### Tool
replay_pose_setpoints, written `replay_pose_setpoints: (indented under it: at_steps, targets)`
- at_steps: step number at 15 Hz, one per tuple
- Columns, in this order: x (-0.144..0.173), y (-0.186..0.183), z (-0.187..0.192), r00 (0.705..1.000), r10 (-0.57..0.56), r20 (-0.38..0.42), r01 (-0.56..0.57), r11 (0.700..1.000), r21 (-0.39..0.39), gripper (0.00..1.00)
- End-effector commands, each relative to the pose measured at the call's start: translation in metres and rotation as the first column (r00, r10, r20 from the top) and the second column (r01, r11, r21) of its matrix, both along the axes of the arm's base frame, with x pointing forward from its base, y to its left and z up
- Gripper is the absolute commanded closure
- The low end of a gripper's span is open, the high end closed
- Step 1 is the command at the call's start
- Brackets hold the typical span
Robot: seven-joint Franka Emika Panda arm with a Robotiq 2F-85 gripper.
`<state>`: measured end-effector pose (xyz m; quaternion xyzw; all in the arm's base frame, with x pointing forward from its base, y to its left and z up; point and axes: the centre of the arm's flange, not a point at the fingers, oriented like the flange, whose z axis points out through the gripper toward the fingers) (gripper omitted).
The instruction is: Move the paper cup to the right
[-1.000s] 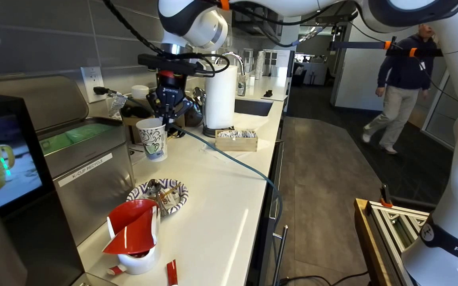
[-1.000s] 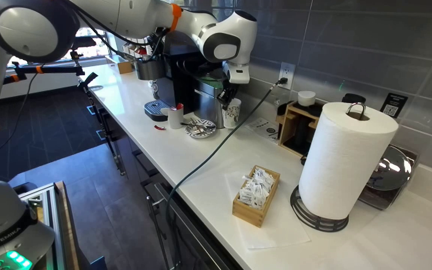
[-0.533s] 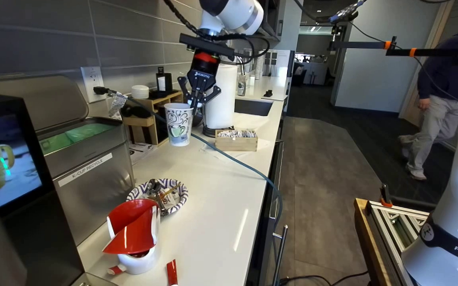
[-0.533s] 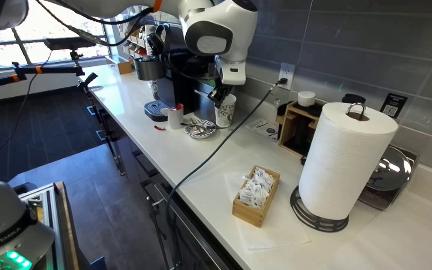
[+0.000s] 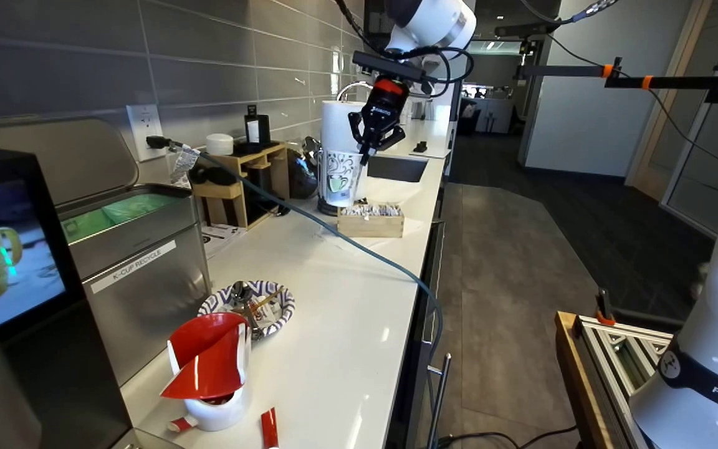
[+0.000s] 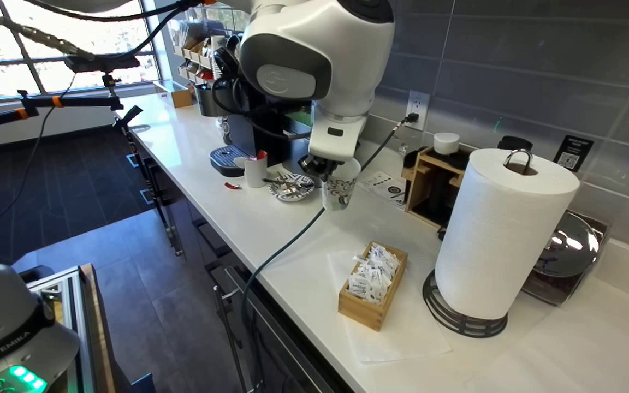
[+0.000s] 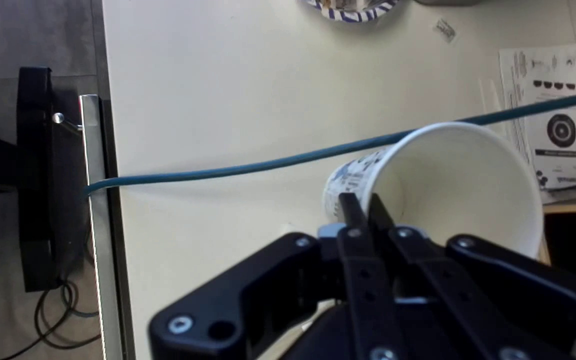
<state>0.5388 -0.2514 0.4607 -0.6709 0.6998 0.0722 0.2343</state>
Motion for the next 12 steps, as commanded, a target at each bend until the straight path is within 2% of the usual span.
replay_pose_setpoints:
  at_steps: [1, 4, 9, 12]
  targets:
    - [0.006, -0.022, -0.013, 0.998, -0.059, -0.016, 0.060, 0.997, 0.045, 0.99]
    - [0.034, -0.024, -0.020, 0.997, -0.074, -0.022, 0.075, 0.996, 0.043, 0.99]
    - [0.088, -0.006, -0.005, 0.986, -0.163, -0.029, 0.161, 0.986, -0.051, 0.99]
    - [0.122, -0.002, -0.004, 0.982, -0.179, -0.066, 0.173, 0.981, -0.088, 0.99]
